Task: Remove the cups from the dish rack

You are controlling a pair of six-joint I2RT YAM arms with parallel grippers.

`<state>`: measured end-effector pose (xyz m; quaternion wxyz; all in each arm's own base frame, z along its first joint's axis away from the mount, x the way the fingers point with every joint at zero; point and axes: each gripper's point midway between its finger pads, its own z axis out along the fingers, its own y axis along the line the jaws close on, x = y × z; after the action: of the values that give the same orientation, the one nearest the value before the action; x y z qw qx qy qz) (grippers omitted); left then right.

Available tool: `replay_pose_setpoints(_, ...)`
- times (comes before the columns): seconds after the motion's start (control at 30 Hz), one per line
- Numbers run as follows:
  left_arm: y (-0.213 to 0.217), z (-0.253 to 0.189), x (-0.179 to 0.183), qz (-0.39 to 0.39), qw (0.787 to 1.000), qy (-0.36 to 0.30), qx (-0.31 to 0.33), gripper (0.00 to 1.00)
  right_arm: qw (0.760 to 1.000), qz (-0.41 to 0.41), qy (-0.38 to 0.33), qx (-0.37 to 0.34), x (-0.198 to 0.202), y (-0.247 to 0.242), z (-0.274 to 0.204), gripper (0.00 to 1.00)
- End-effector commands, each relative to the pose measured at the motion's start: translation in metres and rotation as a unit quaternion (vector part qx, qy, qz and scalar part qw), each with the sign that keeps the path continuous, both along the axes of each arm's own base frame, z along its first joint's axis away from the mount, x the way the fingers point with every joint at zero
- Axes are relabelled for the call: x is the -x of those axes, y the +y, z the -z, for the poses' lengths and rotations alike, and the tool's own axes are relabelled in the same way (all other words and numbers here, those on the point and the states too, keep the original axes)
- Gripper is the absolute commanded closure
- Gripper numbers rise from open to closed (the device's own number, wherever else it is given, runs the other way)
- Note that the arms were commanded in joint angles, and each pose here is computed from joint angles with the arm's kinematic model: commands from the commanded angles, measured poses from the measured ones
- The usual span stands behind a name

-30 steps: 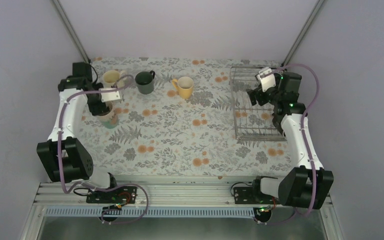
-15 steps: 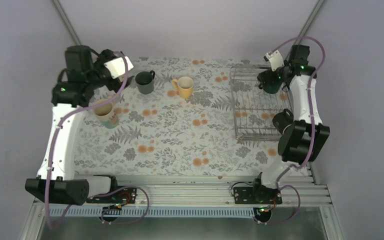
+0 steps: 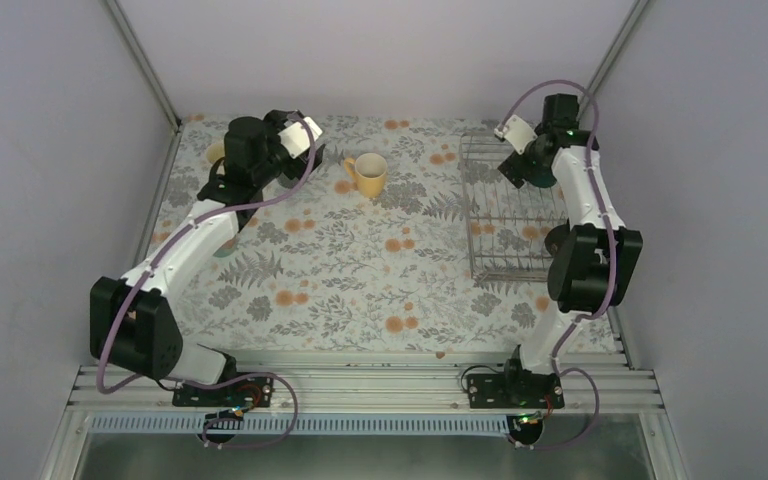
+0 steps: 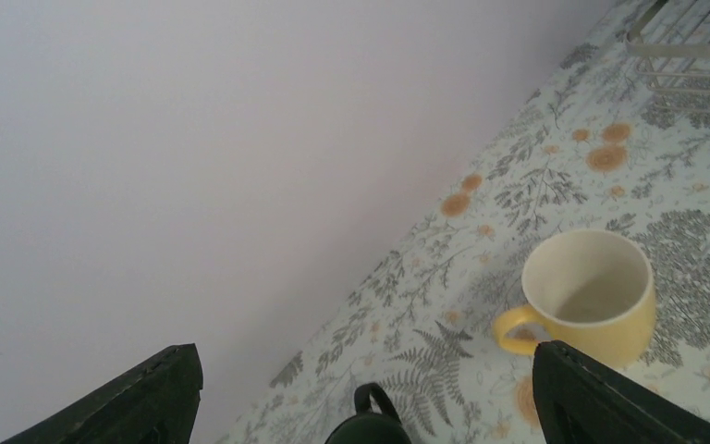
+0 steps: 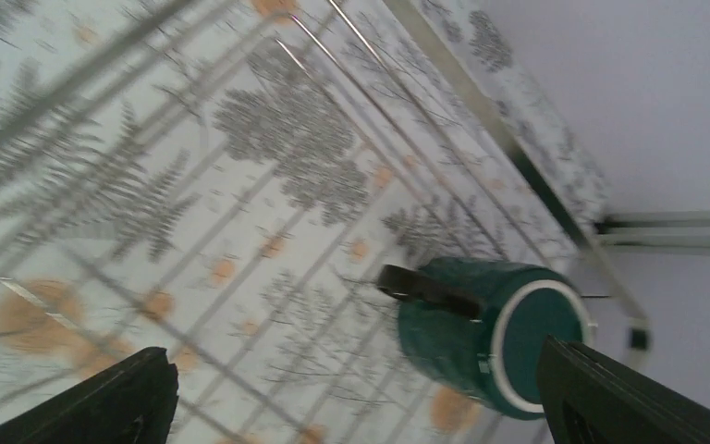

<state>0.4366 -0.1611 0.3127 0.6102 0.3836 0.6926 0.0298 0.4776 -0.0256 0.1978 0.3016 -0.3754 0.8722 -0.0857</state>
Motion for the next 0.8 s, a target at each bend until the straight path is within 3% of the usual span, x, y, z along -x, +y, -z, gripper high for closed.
replay_pose_setpoints(0.0, -0.008, -0.025, -0.014, -0.011, 0.997, -0.071, 0.029, 0.11, 0.985, 0.001, -0.015, 0.174, -0.025, -0.038, 0.015, 0.00)
replay_pose_setpoints(0.2, -0.017, -0.005, -0.020, -0.002, 0.997, -0.070, 0.026, 0.10, 0.949, 0.010, 0.003, 0.314, -0.043, -0.061, 0.037, 0.00)
replay_pose_setpoints(0.43, -0.022, 0.004, -0.021, 0.003, 0.997, -0.067, 0.028, 0.10, 0.915, 0.009, -0.004, 0.403, -0.064, -0.071, 0.046, 0.00)
replay_pose_setpoints(0.57, -0.023, 0.005, -0.019, 0.007, 0.997, -0.068, 0.030, 0.09, 0.901, 0.015, 0.007, 0.434, -0.074, -0.073, 0.061, 0.00)
replay_pose_setpoints(0.77, -0.024, 0.010, -0.016, 0.012, 0.997, -0.063, 0.030, 0.09, 0.899, 0.008, 0.003, 0.437, -0.092, -0.066, 0.066, 0.02)
